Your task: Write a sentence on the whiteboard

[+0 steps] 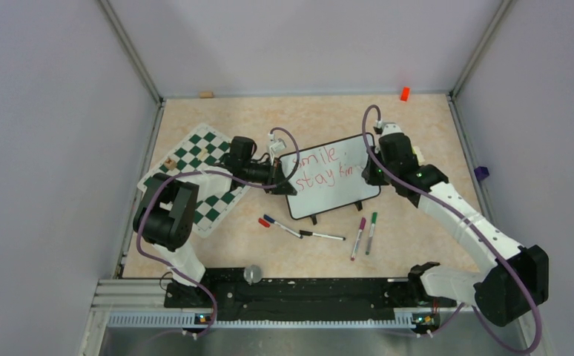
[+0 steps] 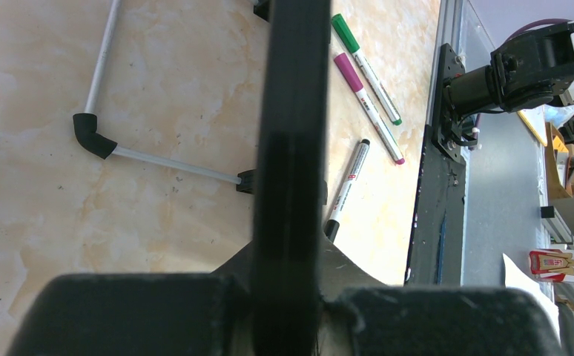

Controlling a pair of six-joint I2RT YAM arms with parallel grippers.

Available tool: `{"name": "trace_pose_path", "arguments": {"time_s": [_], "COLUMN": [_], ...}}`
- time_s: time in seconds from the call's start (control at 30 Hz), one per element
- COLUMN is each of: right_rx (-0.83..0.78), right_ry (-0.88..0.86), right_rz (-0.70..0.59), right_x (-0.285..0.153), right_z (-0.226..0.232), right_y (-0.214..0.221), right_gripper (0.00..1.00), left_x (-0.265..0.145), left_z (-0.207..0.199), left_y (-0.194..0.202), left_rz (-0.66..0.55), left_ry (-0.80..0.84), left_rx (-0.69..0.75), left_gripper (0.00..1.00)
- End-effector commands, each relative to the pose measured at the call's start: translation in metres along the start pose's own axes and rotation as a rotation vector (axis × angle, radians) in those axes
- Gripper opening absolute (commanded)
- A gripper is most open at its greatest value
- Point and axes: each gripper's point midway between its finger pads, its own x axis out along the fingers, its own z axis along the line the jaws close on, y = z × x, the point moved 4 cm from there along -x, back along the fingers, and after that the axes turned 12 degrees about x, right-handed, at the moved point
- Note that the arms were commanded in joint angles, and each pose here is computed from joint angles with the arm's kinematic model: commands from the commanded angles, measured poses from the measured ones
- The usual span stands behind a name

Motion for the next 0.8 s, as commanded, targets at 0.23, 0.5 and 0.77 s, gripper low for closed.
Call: {"name": "trace_pose_path", "arguments": {"time_s": [0.23, 0.5, 0.77], "right_rx": [0.007, 0.011, 0.019], "right_ry": [-0.056, -0.035, 0.003], "right_rz": [-0.005, 0.015, -0.021], "right_x": [-0.001, -0.002, -0.001], "right_z": [0.005, -0.001, -0.003], "right_y": [-0.002, 0.008, -0.003], "right_gripper": [0.0, 0.0, 0.0], "left_x": [-0.007, -0.007, -0.007], "left_z": [0.014, 0.015, 0.015], "left_y": [0.004, 0.004, 0.004], "left_rz": [0.026, 0.027, 0.027], "left_ry": [-0.115, -0.118, -0.118], "left_rx": [-0.024, -0.025, -0.024], "left_gripper": [0.0, 0.0, 0.0]}}
